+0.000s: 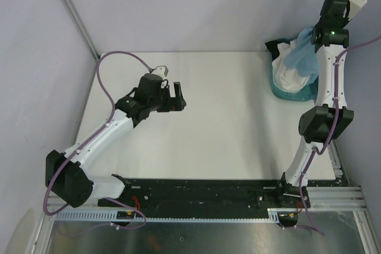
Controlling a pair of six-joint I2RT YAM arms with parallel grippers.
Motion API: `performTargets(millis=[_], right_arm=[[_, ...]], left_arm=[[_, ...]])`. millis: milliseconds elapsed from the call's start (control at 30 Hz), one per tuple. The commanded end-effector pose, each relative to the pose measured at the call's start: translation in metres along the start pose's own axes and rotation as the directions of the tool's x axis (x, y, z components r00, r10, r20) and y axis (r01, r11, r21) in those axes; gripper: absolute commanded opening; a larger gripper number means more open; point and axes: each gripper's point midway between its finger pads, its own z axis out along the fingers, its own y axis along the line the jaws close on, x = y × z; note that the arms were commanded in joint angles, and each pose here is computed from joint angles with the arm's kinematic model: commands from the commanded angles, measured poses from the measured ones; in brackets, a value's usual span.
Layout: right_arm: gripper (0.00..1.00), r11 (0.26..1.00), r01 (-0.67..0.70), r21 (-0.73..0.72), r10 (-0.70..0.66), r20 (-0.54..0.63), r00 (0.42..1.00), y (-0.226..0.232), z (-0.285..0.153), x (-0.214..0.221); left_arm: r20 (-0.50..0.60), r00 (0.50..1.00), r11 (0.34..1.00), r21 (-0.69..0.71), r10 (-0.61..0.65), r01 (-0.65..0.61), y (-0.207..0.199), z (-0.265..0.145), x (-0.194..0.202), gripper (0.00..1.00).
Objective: Fold and stack the t-shirts
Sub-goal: Move the tshirt to the center of the board
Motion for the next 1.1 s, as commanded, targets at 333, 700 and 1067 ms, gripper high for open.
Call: performTargets(millis=[333,700,1067], right_arm=[[0.0,0.967,-0.075,-0.243,0.183,0.46,0.869,0.053,-0.15,-0.172],[0.0,0.945,-0.078,-0.317,0.246,0.536,0.807,0.065,-0.192,-0.2],[0.0,0.882,-0.057,-0.467,0.343,0.556,0.757,0.092,-0.244,-0.219]], left_arm=[[-0.007,1.0,1.0,0.009,-0.016,0.016,-0.001,0.005,0.0,0.99],[-0.014,1.0,1.0,0.002,-0.016,0.016,0.001,0.007,0.002,0.99],[-0.013,1.0,1.0,-0.002,-0.02,0.02,0.0,0.009,0.0,1.0]])
